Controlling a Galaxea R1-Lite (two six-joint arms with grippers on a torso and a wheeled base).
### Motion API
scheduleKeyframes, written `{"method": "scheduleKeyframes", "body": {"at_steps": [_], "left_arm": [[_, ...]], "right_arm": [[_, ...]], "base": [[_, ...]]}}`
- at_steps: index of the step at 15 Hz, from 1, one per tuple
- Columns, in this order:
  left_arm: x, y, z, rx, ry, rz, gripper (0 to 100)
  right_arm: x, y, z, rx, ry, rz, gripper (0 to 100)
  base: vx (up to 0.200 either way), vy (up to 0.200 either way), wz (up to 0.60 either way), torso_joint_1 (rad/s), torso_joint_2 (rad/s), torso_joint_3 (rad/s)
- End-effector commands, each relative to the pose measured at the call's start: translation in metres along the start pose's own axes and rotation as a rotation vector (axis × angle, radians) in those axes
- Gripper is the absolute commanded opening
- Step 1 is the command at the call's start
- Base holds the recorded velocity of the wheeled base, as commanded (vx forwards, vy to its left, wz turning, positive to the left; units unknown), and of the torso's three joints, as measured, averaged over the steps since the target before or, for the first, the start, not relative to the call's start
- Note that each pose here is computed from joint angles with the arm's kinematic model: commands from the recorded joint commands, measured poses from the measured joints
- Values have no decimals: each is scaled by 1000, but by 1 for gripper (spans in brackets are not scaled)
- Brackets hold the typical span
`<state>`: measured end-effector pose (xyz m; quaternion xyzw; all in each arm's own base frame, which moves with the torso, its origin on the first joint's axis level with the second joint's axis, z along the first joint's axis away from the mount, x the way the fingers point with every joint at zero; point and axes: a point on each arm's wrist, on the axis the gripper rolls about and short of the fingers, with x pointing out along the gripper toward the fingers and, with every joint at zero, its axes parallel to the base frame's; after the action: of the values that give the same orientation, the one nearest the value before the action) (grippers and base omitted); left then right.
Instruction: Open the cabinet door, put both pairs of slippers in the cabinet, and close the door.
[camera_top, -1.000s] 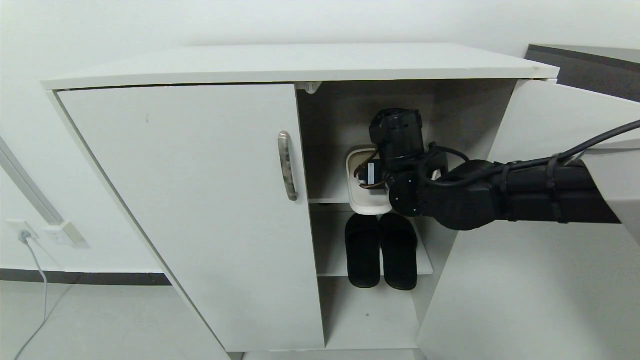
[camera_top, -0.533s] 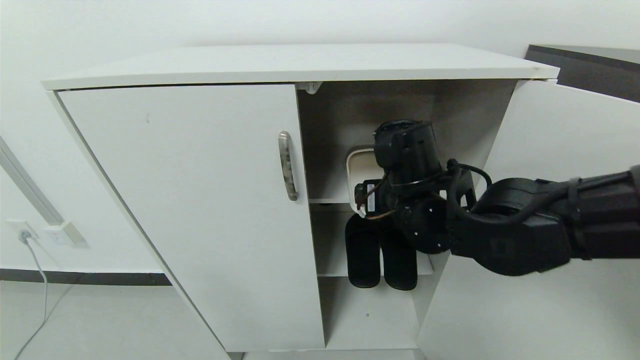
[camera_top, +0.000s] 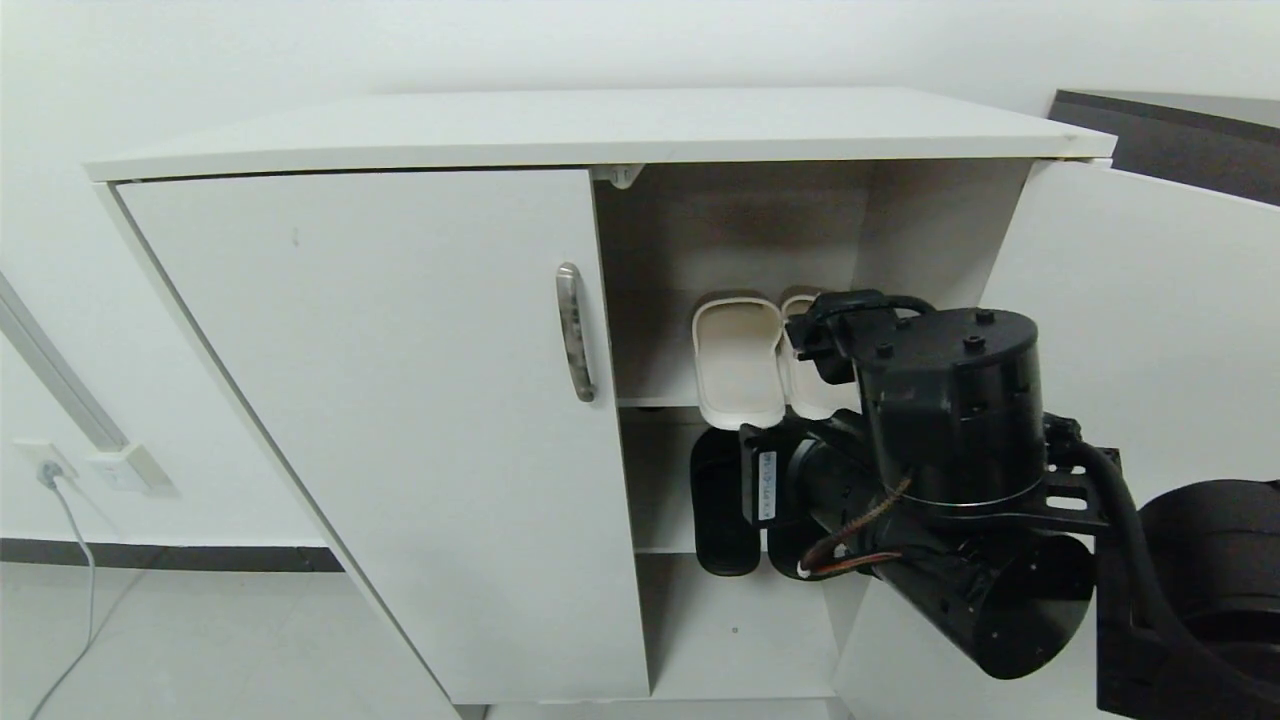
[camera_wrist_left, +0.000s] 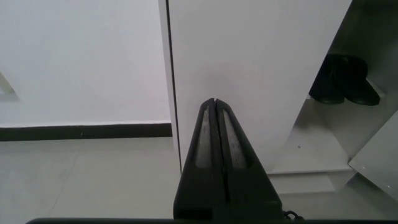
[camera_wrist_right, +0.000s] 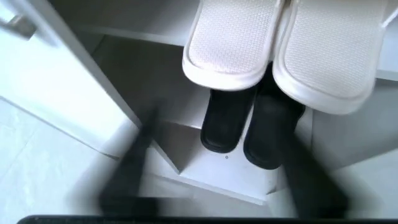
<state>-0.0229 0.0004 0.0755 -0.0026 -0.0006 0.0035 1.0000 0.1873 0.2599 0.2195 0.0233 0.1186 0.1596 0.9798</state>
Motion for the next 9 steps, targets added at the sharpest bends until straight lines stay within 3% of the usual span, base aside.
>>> {"method": "scheduleKeyframes", "body": {"at_steps": [1,9], "left_arm": [[0,0,0,-1,1,1,0],[0,0,0,-1,1,1,0]], "right_arm": [[-4,-2,1,1,-3,3,0],[1,0,-10,-19,17,-2,0]], "base": [[0,0,0,0,0,0],[0,0,0,0,0,0]]}}
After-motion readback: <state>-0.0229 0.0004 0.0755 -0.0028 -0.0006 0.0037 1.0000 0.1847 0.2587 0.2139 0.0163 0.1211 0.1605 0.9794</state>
